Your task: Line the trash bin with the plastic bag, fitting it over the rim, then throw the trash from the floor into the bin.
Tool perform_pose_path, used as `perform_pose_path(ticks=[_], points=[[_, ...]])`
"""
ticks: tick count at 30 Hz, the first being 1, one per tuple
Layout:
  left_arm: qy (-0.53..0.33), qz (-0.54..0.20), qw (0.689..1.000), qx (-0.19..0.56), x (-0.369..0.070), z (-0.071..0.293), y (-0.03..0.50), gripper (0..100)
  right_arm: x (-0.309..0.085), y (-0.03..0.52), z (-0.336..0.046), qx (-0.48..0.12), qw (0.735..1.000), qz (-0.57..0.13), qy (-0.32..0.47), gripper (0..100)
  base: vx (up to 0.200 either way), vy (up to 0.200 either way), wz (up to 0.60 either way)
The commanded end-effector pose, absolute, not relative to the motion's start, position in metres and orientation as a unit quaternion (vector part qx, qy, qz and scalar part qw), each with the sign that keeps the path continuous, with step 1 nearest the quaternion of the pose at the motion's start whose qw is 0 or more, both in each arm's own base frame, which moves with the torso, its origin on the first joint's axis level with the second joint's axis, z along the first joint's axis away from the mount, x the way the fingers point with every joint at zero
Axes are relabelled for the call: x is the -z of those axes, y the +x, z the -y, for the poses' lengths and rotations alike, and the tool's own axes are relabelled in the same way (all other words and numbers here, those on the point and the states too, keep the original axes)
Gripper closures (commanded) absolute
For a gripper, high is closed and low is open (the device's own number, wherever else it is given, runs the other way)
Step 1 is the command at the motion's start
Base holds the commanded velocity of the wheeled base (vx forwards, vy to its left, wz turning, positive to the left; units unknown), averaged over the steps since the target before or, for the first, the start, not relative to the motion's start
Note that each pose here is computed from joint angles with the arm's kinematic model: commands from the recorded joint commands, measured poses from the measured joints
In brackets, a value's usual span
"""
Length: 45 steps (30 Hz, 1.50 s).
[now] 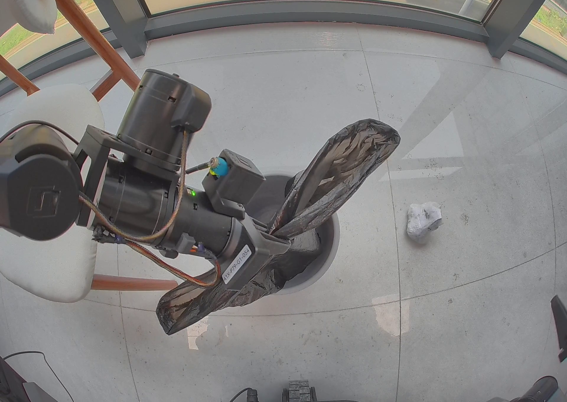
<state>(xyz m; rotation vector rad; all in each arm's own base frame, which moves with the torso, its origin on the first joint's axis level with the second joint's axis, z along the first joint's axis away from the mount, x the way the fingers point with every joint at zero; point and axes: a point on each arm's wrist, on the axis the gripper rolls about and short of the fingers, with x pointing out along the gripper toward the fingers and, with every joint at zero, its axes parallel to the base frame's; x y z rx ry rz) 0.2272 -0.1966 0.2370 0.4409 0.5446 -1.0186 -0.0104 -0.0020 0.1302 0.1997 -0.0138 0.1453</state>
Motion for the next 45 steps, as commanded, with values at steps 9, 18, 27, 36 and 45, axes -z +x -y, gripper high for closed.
perform_pose_path(ticks=[9,18,27,36,45], points=[[0.230,-0.271,0.817,0.454,-0.227,0.205,0.226,100,-0.258,0.142,-0.108,-0.182,0.858,-0.356,0.324,0,0.000,0.000,0.00],[0.240,-0.270,0.818,0.448,-0.227,0.209,0.223,100,-0.241,0.204,-0.164,-0.161,0.851,-0.403,0.295,0,0.000,0.000,0.00],[0.241,-0.271,0.818,0.448,-0.227,0.209,0.223,100,-0.241,0.239,-0.191,-0.161,0.852,-0.401,0.295,0,0.000,0.000,0.00],[0.241,-0.269,0.819,0.445,-0.227,0.210,0.224,100,-0.236,0.258,-0.206,-0.159,0.853,-0.401,0.295,0,0.000,0.000,0.00],[0.243,-0.268,0.824,0.436,-0.228,0.210,0.224,100,-0.232,0.263,-0.207,-0.153,0.853,-0.404,0.294,0,0.000,0.000,0.00]])
